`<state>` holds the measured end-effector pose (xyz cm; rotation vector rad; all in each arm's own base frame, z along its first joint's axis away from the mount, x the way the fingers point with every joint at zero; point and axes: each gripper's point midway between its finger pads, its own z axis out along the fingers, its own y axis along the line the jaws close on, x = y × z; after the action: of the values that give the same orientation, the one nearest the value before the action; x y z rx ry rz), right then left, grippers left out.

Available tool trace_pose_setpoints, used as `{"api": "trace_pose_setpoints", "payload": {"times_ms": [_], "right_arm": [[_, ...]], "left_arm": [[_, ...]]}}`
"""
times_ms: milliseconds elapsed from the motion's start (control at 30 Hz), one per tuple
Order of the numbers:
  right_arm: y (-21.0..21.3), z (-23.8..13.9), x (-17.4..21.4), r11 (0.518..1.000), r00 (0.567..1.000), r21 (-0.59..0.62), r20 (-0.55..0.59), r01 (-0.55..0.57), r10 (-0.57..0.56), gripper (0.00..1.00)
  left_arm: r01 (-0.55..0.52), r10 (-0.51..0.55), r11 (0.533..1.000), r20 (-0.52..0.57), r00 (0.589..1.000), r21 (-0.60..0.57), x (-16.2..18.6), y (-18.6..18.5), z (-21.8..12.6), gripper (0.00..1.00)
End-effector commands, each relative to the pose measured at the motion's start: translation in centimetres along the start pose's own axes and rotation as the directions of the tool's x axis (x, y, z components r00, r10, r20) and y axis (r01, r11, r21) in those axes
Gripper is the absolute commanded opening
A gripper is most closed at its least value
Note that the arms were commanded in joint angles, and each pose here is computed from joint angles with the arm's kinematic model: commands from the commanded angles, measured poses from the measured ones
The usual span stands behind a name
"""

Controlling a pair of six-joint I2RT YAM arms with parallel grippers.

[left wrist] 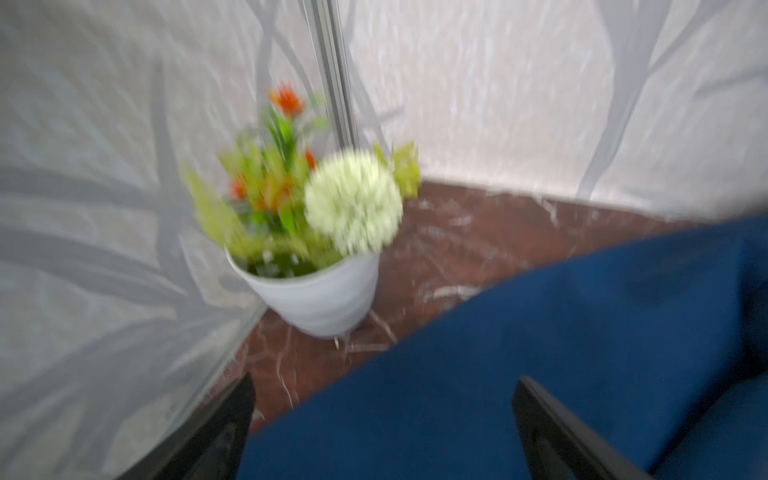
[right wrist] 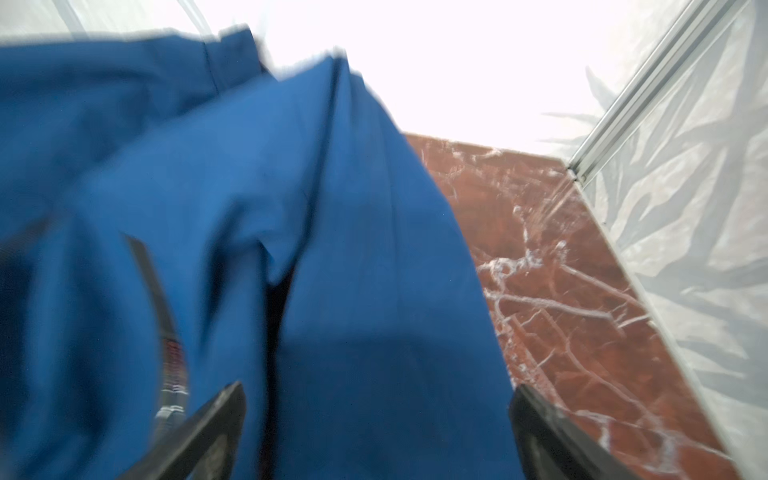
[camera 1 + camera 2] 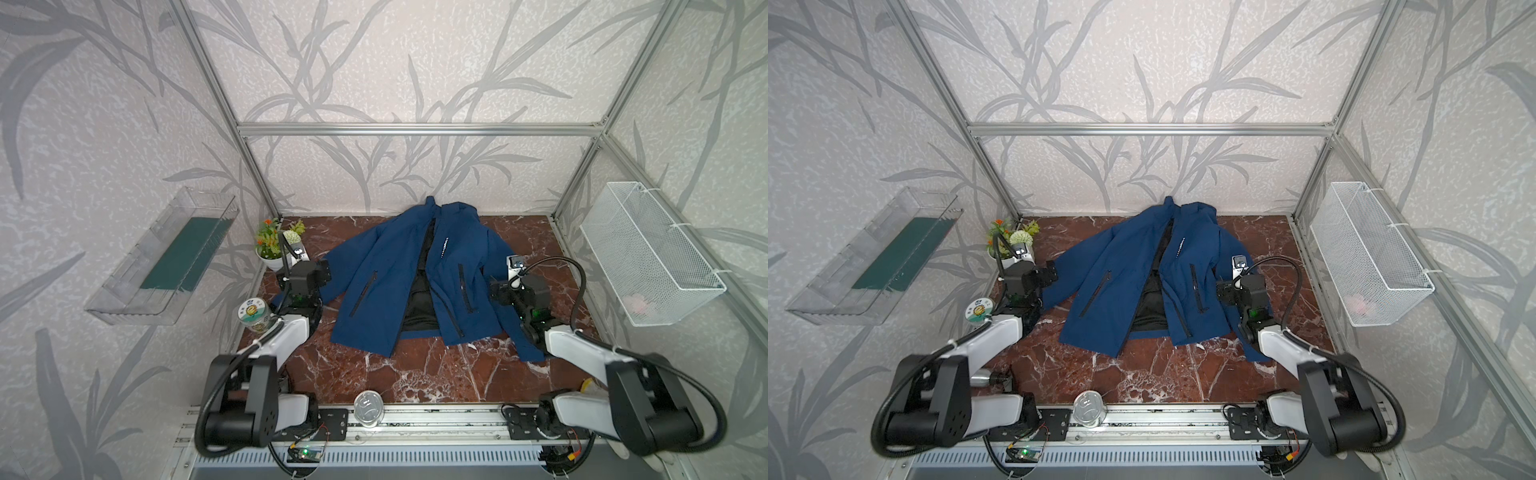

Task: Zip up the jacket

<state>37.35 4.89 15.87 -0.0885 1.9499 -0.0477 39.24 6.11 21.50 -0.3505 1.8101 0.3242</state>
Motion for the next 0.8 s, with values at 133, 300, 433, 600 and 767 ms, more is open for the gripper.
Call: {"api": "trace_pose_setpoints", "payload": {"times_ms": [133,300,433,600,767], "right_arm": [[3.5,-7.7,1.8,0.977,0.924,0.031,-0.32,-0.212,0.211,0.99],[13.0,-12.8,5.1,0.906,0.805,-0.159,-0.536,-0.392,0.254,0.99],[20.9,-16.7,6.7,0.789,0.715,-0.318,-0.667,-0.525,0.207,0.99],[27.6,-19.4,9.5,0.668,0.585,-0.352,-0.796,-0.656,0.156,0.99],[32.7,-19.6,10.8,0.545,0.503,-0.368,-0.856,-0.753,0.116,0.99]], "left_arm": [[0.172,-0.11,0.973,-0.346,0.932,0.153,1.2,-2.6,-7.5,0.99],[0.302,-0.144,0.925,-0.523,0.84,0.231,5.7,-5.9,-12.6,0.99],[0.446,-0.196,0.86,-0.645,0.739,0.25,9.5,-8.0,-15.7,0.99],[0.506,-0.211,0.827,-0.7,0.682,0.244,12.9,-8.5,-17.8,0.99],[0.551,-0.239,0.802,-0.721,0.65,0.231,14.4,-8.2,-18.5,0.99]]}}
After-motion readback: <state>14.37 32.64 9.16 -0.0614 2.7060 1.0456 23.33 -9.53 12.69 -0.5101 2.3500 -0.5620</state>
